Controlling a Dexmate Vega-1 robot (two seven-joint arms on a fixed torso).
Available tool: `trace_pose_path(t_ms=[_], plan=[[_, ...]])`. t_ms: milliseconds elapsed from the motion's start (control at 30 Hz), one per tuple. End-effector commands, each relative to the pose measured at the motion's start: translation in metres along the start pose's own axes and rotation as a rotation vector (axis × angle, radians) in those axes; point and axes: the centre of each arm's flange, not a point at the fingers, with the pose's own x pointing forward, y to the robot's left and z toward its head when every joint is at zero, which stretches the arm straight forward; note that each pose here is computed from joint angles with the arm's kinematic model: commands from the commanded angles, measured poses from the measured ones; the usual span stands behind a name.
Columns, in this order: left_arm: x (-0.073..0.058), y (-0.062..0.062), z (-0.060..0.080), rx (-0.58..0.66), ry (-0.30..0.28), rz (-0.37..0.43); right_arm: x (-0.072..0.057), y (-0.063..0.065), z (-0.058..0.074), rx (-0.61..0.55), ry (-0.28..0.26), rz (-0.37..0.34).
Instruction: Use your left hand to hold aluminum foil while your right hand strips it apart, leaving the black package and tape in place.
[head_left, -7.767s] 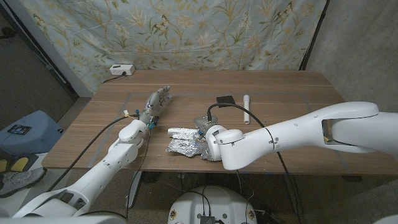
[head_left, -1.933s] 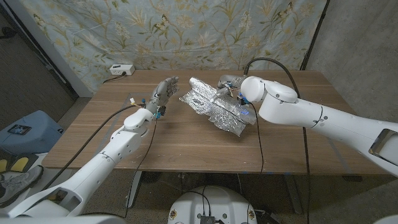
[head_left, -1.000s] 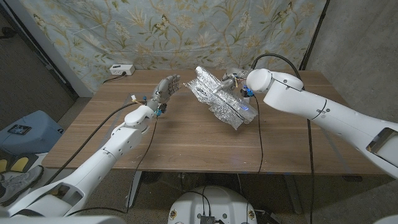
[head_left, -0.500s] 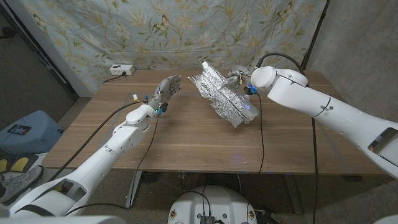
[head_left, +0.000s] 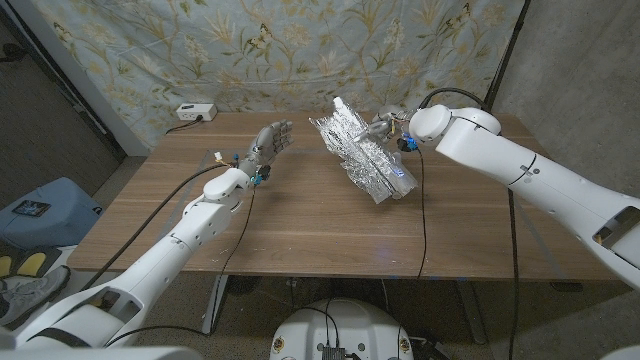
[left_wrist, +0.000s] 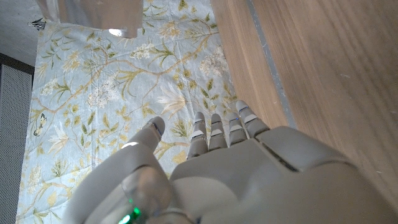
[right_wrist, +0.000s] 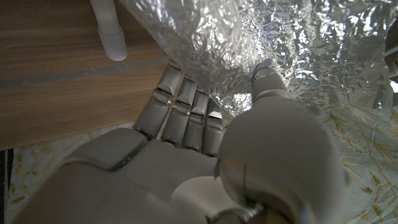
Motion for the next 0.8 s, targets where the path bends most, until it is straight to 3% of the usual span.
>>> trace_pose_path(t_ms=[33, 800], plan=[[-0.002, -0.004, -0.003, -0.009, 0.010, 0.002, 0.003, -0.004, -0.009, 0.063, 0.001, 0.041], [-0.001, -0.014, -0.003, -0.011, 0.013, -0.007, 0.009, -0.012, -0.037, 0.268, -0.049, 0.122]])
